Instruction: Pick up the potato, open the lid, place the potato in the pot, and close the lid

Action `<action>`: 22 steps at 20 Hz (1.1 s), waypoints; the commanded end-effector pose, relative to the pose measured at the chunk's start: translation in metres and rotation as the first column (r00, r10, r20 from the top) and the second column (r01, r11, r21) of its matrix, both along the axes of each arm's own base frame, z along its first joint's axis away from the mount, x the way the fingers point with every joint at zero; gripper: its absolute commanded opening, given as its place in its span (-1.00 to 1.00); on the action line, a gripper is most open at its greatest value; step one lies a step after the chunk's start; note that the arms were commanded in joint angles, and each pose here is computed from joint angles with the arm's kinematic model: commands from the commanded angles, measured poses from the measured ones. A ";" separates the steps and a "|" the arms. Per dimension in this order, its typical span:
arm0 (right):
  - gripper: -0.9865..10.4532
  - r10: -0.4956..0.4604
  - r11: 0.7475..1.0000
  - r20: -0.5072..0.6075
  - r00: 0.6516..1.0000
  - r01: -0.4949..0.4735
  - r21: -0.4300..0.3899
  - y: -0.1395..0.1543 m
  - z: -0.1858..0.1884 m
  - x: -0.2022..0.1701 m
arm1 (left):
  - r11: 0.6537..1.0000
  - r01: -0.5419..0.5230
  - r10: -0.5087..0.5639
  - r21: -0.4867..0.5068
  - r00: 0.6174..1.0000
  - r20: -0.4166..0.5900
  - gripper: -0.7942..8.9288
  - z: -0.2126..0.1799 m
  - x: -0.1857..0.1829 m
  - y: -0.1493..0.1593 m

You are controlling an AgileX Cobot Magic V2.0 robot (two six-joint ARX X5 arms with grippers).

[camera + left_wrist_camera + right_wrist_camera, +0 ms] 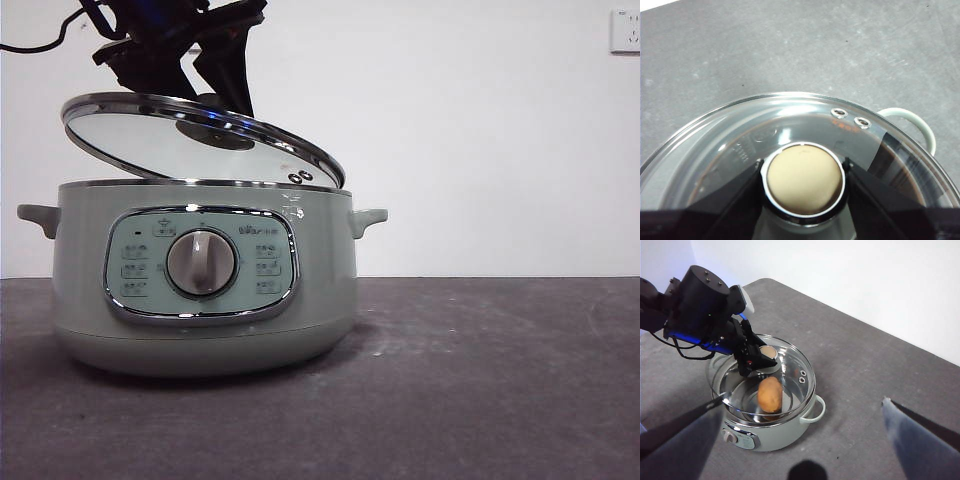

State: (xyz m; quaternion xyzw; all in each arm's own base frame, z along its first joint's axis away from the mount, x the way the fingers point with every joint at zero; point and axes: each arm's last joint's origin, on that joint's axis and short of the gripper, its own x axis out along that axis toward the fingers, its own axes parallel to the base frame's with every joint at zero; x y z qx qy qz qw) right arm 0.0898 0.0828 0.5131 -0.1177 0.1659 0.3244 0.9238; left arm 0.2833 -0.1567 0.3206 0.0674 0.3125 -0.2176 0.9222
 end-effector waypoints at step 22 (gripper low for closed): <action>0.16 -0.013 1.000 -0.047 0.999 0.013 -0.007 -0.003 -0.003 -0.003 | 0.994 0.065 -0.036 0.091 0.956 -0.292 -0.84 -0.054 0.013 -0.013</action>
